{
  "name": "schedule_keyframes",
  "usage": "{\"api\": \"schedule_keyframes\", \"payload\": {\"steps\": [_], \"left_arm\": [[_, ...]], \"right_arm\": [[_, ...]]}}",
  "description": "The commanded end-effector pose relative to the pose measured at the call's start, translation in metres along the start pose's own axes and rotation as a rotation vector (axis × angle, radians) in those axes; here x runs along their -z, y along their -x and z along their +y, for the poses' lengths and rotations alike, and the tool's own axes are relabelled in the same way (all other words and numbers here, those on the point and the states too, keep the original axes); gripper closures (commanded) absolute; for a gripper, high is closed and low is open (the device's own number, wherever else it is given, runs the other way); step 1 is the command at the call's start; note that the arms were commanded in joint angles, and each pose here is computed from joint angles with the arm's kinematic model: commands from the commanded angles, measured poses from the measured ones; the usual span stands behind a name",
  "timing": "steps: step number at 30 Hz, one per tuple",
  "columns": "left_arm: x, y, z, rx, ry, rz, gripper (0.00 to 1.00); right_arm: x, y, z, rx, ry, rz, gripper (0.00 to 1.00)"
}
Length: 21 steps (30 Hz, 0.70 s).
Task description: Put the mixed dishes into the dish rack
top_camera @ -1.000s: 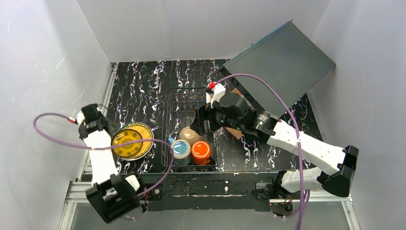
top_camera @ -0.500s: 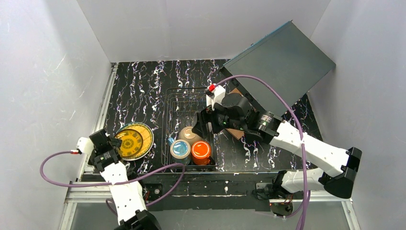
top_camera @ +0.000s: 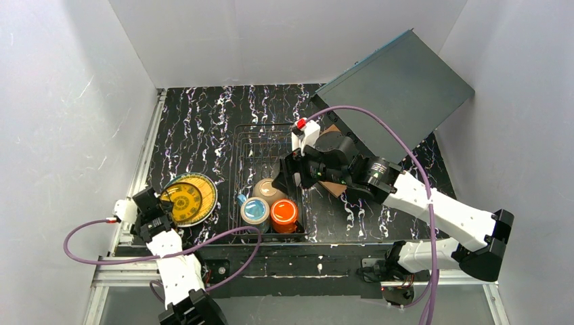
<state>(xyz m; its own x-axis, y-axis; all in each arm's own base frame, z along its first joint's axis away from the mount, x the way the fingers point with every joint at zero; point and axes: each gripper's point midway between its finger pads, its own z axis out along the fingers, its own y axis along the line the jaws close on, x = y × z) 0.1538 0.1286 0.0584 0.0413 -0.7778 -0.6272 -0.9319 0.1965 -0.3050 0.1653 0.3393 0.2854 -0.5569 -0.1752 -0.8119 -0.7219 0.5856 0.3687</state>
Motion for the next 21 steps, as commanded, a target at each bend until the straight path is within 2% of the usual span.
{"api": "schedule_keyframes", "payload": {"steps": [1, 15, 21], "left_arm": [[-0.009, 0.004, -0.010, 0.022, -0.052, -0.037, 0.41], [-0.021, 0.002, -0.018, 0.034, -0.109, -0.072, 0.51], [-0.023, 0.002, -0.015, 0.032, -0.091, -0.076, 0.62]], "right_arm": [[0.005, 0.017, 0.013, 0.009, 0.049, -0.040, 0.02], [0.001, 0.017, 0.018, -0.002, 0.069, -0.030, 0.02], [0.001, 0.018, 0.021, -0.004, 0.083, -0.030, 0.02]]}}
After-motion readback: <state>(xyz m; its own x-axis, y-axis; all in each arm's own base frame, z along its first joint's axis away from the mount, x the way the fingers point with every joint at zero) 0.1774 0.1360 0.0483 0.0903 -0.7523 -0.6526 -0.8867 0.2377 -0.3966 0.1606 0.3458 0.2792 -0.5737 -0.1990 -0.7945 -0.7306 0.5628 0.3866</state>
